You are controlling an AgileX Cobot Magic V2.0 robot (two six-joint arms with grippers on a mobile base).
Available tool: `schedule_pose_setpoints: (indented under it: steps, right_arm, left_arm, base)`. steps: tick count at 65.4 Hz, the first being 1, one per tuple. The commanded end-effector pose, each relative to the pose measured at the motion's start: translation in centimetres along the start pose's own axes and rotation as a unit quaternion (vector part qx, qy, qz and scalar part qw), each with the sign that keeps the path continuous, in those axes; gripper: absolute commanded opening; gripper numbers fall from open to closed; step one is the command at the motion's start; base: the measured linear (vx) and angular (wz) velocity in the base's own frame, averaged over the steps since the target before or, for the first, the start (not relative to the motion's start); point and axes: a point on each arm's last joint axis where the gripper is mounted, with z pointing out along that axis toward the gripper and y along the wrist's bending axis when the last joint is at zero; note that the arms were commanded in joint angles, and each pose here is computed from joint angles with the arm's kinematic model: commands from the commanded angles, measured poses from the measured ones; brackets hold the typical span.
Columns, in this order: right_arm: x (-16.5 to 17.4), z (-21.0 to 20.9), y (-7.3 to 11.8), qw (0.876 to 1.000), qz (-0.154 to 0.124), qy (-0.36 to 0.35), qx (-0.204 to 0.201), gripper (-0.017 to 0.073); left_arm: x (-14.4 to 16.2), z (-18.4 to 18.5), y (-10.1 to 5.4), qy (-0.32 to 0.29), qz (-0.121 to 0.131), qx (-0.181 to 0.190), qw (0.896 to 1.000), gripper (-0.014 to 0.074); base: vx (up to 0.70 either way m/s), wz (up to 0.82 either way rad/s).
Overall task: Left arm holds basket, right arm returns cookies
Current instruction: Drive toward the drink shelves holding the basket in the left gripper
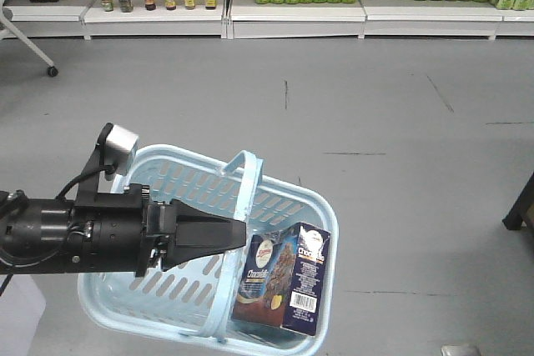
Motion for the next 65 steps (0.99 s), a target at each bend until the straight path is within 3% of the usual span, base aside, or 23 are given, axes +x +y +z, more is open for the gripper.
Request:
schedule_pose_setpoints:
  steps: [1, 65]
  right_arm:
    - [0.04, 0.09, -0.05, 1.000, -0.002, -0.026, -0.001, -0.0008]
    - [0.04, 0.09, -0.05, 1.000, -0.002, -0.026, -0.001, -0.0008]
  left_arm:
    - [-0.98, -0.45, -2.48, -0.035, 0.005, 0.067, 0.997, -0.0008]
    - [-0.98, -0.45, -2.48, -0.035, 0.005, 0.067, 0.997, -0.0008]
  base:
    - [0.40, -0.01]
    - [0.40, 0.02]
